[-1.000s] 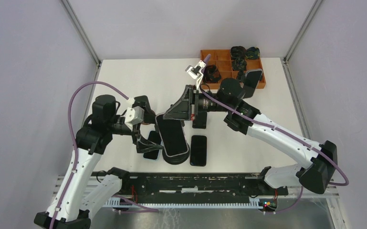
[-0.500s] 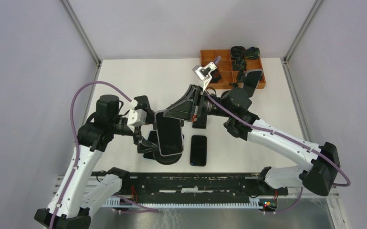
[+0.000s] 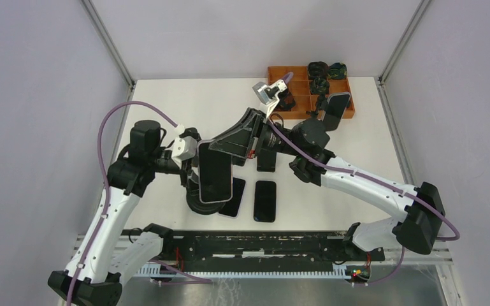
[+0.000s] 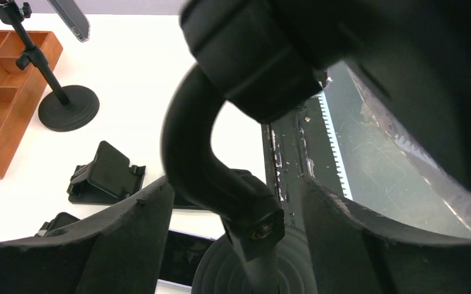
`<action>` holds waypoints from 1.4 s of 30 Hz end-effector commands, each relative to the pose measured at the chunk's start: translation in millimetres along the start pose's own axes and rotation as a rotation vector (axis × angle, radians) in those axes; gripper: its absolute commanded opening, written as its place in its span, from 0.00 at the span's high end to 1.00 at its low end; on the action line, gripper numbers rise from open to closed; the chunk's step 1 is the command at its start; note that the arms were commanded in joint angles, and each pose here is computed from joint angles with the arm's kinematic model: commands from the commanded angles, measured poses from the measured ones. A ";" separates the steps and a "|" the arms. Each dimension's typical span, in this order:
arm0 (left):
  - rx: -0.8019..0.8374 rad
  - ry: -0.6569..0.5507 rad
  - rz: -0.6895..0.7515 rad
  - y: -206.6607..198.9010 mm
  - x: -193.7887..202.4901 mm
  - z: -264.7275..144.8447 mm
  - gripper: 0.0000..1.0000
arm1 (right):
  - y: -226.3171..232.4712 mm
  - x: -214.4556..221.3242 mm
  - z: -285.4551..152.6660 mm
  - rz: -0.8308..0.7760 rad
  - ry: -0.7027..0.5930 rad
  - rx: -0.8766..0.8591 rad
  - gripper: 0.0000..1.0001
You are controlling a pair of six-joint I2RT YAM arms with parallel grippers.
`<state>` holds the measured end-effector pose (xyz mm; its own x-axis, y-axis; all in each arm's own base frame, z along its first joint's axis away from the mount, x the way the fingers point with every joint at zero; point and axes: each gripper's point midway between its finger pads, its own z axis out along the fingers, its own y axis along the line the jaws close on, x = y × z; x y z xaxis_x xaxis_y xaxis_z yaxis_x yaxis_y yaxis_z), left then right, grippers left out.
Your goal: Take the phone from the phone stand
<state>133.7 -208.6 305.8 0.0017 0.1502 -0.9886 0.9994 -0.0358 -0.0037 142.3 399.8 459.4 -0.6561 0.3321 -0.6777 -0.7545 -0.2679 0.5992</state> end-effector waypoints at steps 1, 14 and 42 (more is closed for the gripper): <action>0.007 -0.037 0.074 -1.2 -27.8 -1.9 0.25 | 60.4 -42.0 1.2 -0.078 -0.149 -0.159 1.00; 0.001 0.006 0.207 -6.4 -39.4 -9.4 0.98 | 64.0 -25.9 -8.9 -0.121 -0.052 -0.124 0.86; 0.160 0.112 0.138 -38.3 -12.6 -12.8 0.98 | 34.7 14.9 -31.9 -0.350 0.302 0.090 0.26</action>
<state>105.8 -191.5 292.7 0.0551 0.3307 -0.9421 0.9855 -0.1695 -0.0019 112.6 370.9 452.0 -0.3867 0.1036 -0.9163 -0.9211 -0.0927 0.3782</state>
